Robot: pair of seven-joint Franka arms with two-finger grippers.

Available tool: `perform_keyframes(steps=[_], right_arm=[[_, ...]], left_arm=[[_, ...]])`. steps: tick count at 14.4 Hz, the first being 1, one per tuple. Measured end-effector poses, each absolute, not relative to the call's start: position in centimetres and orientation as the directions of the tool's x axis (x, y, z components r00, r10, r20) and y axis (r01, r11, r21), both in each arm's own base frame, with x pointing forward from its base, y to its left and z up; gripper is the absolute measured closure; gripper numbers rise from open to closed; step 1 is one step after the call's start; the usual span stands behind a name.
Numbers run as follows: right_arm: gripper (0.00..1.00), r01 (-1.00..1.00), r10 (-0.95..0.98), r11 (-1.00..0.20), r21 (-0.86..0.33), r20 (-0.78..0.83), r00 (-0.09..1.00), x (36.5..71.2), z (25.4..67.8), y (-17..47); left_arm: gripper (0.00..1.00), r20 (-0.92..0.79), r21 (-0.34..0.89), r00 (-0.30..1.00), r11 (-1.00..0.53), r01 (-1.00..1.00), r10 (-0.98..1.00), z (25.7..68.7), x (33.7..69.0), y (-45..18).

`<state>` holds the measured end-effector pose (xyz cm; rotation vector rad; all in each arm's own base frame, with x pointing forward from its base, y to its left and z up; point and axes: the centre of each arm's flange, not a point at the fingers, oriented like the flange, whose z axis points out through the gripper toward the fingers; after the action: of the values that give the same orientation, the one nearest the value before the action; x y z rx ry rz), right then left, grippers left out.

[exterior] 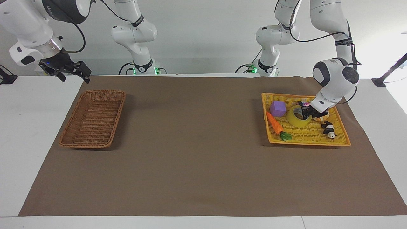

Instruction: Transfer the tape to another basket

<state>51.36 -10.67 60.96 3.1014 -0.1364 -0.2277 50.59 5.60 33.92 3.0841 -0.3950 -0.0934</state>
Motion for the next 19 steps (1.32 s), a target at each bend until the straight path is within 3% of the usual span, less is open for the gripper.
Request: perform_keyframes(steps=[3,7,10,13,15,19], right_arm=[[0.00,-0.085,-0.089,-0.996,0.035,-0.144,0.985,51.4,61.0,-10.7],[0.00,-0.085,-0.089,-0.996,0.035,-0.144,0.985,51.4,61.0,-10.7],[0.00,-0.085,-0.089,-0.996,0.035,-0.144,0.985,51.4,61.0,-10.7],[0.00,-0.085,-0.089,-0.996,0.035,-0.144,0.985,51.4,61.0,-10.7],[0.00,-0.085,-0.089,-0.996,0.035,-0.144,0.985,51.4,61.0,-10.7],[0.00,-0.085,-0.089,-0.996,0.035,-0.144,0.985,51.4,61.0,-10.7]], left_arm=[[0.78,-0.082,0.079,0.971,-0.973,-0.217,-0.223,40.3,53.6,4.5],[0.78,-0.086,0.142,0.989,-0.984,-0.107,-0.120,44.7,55.6,-9.3],[0.78,-0.124,0.169,0.987,-0.982,-0.079,-0.101,44.5,52.2,-23.5],[0.78,-0.076,0.234,0.990,-0.967,-0.098,-0.118,45.4,48.1,-33.1],[0.78,-0.034,0.265,0.991,-0.957,-0.118,-0.131,46.0,46.7,-36.2],[0.78,-0.027,0.269,0.993,-0.957,-0.108,-0.119,46.1,47.0,-35.9]])
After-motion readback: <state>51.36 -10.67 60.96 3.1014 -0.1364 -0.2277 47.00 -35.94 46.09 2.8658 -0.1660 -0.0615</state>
